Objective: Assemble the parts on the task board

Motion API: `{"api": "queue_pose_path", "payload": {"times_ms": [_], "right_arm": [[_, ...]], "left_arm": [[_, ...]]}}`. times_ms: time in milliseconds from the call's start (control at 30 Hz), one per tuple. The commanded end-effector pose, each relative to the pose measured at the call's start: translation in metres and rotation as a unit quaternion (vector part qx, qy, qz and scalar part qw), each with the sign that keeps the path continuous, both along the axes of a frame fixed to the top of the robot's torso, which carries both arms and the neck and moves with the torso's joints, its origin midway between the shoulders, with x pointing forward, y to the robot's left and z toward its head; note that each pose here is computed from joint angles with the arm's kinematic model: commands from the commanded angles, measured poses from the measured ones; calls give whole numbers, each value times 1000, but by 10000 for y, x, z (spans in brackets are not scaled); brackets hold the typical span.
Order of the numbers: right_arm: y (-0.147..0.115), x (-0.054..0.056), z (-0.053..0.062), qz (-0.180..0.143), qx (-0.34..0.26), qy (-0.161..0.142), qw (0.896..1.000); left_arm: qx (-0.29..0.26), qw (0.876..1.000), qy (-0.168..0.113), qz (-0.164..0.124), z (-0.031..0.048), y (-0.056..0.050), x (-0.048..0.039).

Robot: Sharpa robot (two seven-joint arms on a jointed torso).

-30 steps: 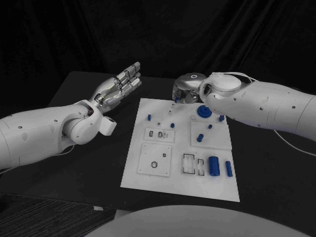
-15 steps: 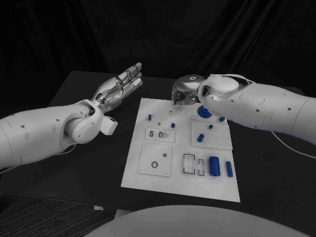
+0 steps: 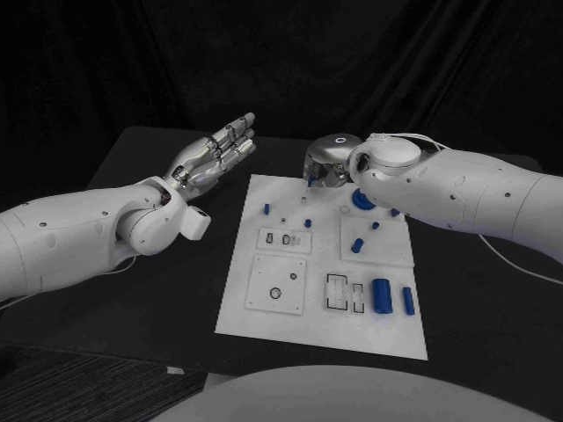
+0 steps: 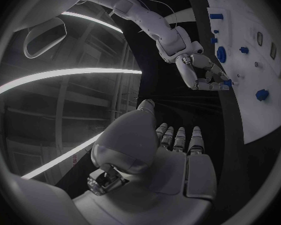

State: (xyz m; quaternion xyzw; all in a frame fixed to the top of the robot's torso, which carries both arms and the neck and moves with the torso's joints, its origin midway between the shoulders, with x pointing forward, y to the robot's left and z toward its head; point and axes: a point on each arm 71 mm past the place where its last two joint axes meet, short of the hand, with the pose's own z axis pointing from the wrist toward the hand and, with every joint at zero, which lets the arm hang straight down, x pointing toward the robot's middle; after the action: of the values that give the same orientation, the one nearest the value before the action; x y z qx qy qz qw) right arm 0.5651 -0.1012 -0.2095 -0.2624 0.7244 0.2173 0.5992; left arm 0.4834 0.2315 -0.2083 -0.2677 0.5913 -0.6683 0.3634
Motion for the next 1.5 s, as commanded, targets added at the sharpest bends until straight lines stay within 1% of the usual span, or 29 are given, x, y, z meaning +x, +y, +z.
{"api": "queue_pose_path", "payload": {"times_ms": [33,200,433,1267,1500], "right_arm": [[-18,20,-40,-18,-5,1,1000],[-15,21,-90,-22,-7,5,1000],[0,10,-126,-21,-8,9,1000],[46,-57,-148,-10,-1,11,1000],[36,-57,-166,-17,-8,18,1000]], "left_arm": [[-7,1000,-2,-9,5,-29,-7],[-7,1000,-1,-12,2,-43,-2],[-7,1000,0,-13,-1,-48,2],[-4,1000,3,-13,-12,-45,20],[-3,1000,4,-13,-15,-42,23]]}}
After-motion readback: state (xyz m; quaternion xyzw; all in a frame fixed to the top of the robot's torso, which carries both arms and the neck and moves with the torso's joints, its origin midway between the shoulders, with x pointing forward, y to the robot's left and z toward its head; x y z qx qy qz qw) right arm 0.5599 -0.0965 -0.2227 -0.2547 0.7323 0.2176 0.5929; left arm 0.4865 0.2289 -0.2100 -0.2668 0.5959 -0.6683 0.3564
